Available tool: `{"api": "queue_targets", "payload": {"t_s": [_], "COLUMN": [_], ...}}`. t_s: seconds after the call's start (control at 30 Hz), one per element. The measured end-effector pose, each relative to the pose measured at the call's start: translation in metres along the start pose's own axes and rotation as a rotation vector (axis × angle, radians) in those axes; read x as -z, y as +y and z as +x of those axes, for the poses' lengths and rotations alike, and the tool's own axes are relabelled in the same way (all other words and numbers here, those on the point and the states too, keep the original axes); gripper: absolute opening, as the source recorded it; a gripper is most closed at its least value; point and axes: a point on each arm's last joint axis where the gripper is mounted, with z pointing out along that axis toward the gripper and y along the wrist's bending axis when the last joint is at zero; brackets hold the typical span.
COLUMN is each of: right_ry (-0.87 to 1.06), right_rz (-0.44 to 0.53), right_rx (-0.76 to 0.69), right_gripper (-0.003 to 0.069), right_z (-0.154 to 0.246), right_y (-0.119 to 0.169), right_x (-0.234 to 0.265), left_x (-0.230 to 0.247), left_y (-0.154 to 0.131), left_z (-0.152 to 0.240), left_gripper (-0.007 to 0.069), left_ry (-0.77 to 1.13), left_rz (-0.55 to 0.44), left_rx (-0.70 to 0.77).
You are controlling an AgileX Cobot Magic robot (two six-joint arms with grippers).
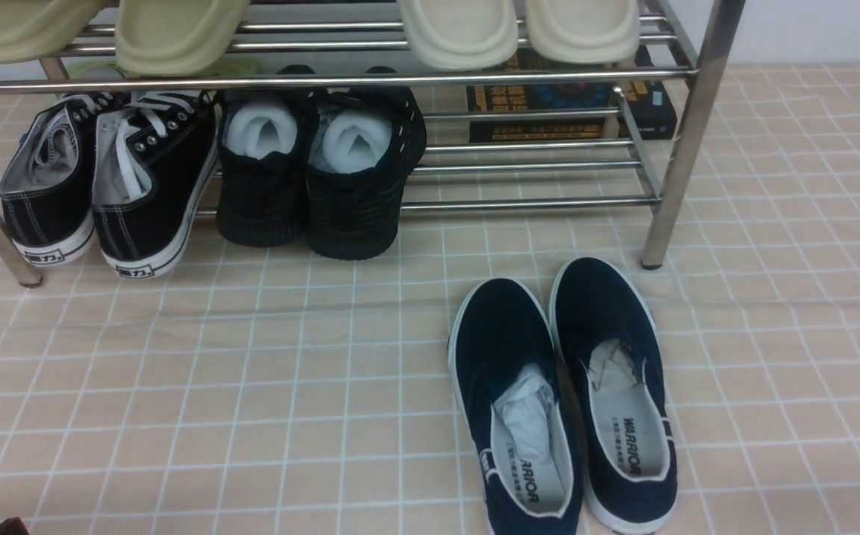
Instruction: Take the shoes off the shelf from the light coffee tablecloth by hand.
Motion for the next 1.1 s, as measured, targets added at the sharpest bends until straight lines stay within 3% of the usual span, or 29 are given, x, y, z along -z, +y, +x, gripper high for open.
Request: {"api": "queue_targets", "payload": {"t_s": [1.1], "right_ry": [0.0], "right_rz": [0.0], "right_rx": [0.002], "right_gripper": [0.0095], "right_z": [0.0], "right_y": [0.0], "right_x": [0.0], "left_x": [0.0], "left_y": [0.0], "left_z": [0.0], "left_gripper": [0.024], "left_ry": [0.0], "left_rz": [0.0], "left_rx": [0.0]}}
